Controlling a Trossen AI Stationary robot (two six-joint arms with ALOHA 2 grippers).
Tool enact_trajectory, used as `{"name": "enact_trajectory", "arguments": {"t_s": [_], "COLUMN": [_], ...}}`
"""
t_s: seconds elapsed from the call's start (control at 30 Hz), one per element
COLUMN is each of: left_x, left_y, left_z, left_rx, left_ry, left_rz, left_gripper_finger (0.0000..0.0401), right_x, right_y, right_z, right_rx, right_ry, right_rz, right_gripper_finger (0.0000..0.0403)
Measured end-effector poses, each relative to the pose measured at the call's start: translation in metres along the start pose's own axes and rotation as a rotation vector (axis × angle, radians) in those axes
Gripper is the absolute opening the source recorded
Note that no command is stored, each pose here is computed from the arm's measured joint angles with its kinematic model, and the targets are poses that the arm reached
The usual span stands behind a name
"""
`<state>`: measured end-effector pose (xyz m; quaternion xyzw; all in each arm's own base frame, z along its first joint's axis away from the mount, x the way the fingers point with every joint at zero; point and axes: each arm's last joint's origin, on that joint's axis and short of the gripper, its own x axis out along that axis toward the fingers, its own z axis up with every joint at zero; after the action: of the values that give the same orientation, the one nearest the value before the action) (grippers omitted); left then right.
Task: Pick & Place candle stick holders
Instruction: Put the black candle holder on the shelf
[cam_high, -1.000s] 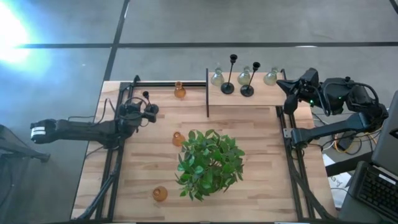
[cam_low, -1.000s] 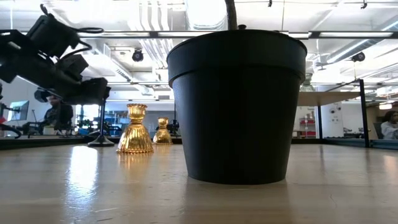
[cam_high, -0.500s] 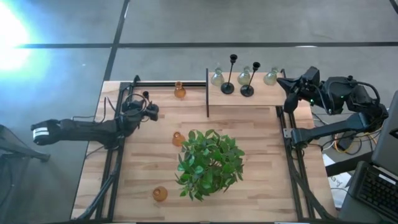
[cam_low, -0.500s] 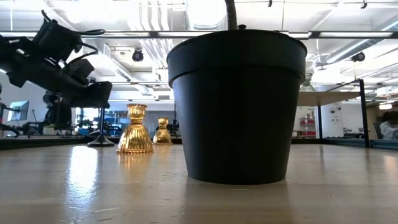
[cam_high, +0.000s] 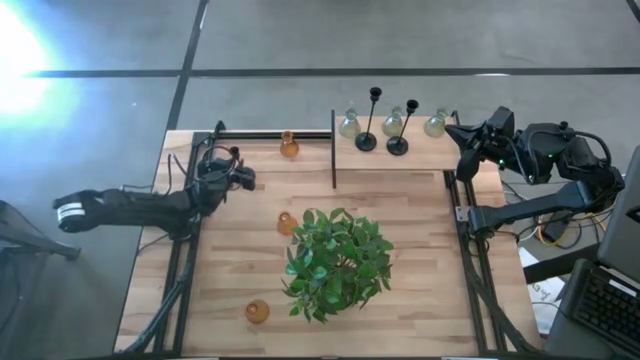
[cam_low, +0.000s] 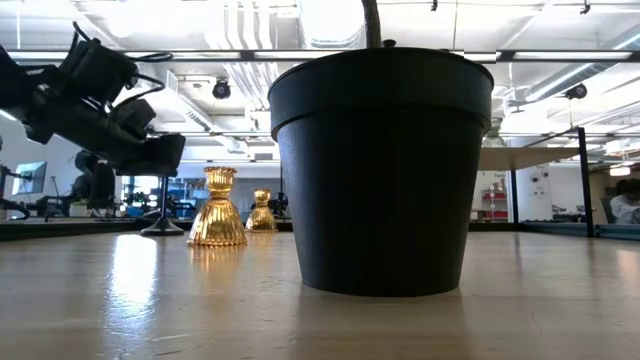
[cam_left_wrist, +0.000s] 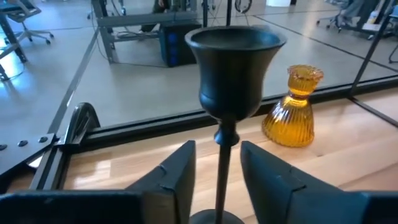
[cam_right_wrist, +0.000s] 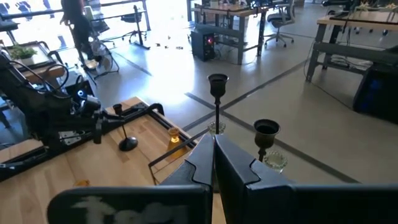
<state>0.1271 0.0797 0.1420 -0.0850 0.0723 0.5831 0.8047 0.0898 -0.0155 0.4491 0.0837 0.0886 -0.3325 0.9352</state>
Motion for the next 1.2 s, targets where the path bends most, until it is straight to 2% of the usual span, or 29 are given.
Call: {"name": "enact_trajectory", "arguments": {"t_s": [0.23, 0.4, 0.53, 0.63, 0.8, 0.9, 1.03, 1.2], "left_x": [0.002, 0.002, 0.003, 0.003, -0.006, -0.02, -0.042, -0.066], "left_y": [0.001, -0.001, -0.011, -0.021, -0.035, -0.037, -0.034, -0.031], "left_z": [-0.001, 0.003, 0.026, 0.057, 0.131, 0.181, 0.243, 0.299], "left_rx": [0.0, -0.036, -0.067, -0.046, -0.001, 0.016, 0.019, 0.008], "left_ry": [0.005, -0.011, -0.055, -0.066, -0.008, 0.013, -0.026, -0.074], "left_rz": [0.017, -0.02, -0.104, -0.132, -0.214, -0.273, -0.344, -0.51], "left_gripper_finger": [0.0021, 0.0017, 0.0017, 0.0017, 0.0017, 0.0017, 0.0017, 0.0017], "right_x": [0.0, 0.0, 0.0, 0.0, 0.001, 0.006, 0.016, 0.032], "right_y": [0.0, 0.0, 0.001, 0.003, 0.006, 0.012, 0.023, 0.04], "right_z": [0.0, 0.0, 0.003, 0.005, 0.006, 0.006, 0.007, 0.012], "right_rx": [0.003, 0.002, 0.019, 0.033, 0.038, -0.002, -0.085, -0.168], "right_ry": [-0.001, -0.001, -0.021, -0.03, -0.028, -0.017, -0.009, -0.042], "right_rz": [0.0, 0.0, 0.012, 0.052, 0.128, 0.172, 0.24, 0.304], "right_gripper_finger": [0.0008, 0.0008, 0.0008, 0.0008, 0.0008, 0.0008, 0.0008, 0.0008]}}
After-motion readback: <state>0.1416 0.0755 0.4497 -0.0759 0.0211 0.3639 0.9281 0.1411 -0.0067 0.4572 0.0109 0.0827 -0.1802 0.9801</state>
